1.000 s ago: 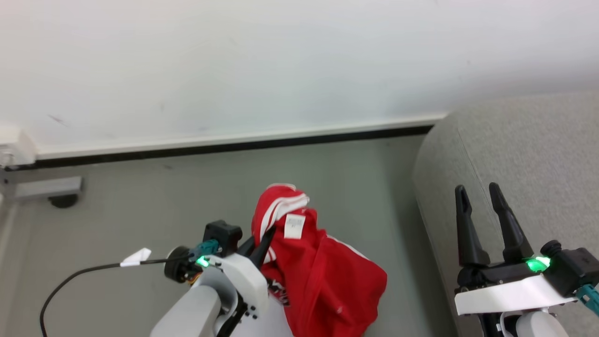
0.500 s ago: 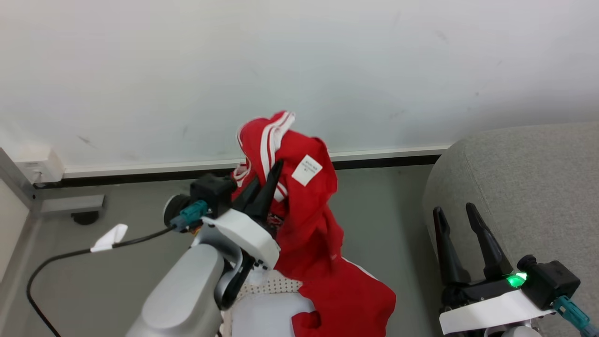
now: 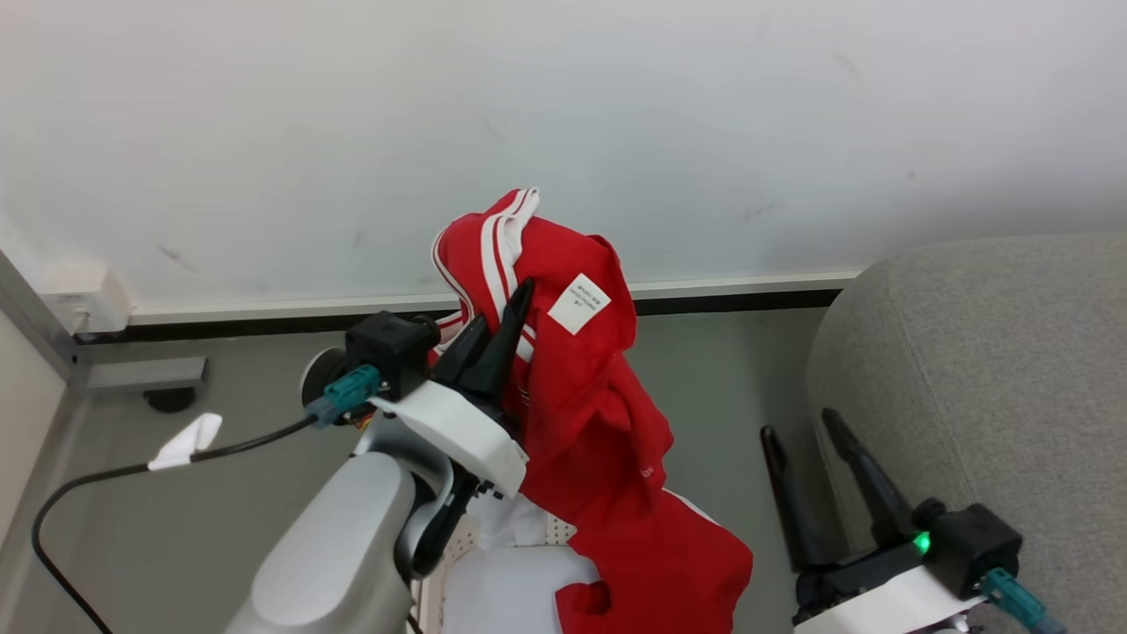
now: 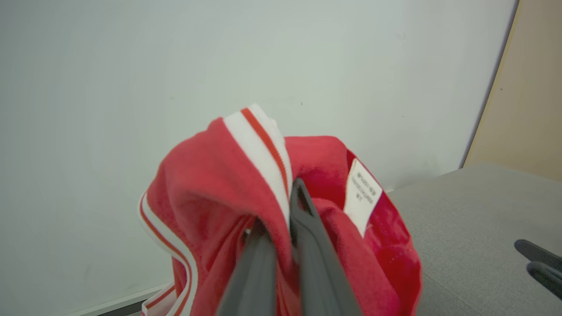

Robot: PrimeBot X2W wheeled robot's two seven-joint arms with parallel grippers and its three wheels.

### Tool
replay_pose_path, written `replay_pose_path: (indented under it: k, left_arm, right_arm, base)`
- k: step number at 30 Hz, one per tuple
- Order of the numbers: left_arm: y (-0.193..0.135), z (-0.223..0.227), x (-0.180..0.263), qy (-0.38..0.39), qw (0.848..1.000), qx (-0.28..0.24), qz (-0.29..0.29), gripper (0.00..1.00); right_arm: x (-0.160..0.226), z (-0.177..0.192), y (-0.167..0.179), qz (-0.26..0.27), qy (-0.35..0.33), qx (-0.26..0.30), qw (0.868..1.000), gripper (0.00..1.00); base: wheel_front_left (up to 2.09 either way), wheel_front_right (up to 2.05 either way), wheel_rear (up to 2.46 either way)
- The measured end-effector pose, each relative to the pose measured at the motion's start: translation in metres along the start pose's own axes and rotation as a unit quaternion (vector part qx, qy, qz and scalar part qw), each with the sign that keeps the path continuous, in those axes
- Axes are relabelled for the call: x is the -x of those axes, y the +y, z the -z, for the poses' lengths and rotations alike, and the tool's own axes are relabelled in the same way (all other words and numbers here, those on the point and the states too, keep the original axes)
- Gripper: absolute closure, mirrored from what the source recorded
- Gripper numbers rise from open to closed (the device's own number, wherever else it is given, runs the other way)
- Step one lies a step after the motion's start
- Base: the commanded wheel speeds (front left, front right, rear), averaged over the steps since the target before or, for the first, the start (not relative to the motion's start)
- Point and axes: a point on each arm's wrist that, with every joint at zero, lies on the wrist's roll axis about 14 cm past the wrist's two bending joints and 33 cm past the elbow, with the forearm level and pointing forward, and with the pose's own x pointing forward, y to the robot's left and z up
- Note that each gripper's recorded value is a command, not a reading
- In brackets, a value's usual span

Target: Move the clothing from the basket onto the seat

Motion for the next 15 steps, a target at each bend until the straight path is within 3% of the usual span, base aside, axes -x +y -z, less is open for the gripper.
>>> replay_pose_path:
  k: [8,15]
  left_arm:
    - [-0.014,-0.003,0.009,0.004,1.0,0.002,0.013,1.0]
    - [-0.031,-0.004,0.022,0.011,0.999,0.008,0.029,1.0]
  right_arm:
    - [-0.005,0.041,0.045,-0.084,0.066,0.029,0.994,0.0]
    - [-0.014,0.071,0.067,-0.125,0.112,0.045,0.985,0.0]
  base:
    - [0.0,0.0,0.0]
    - [0.0,0.0,0.0]
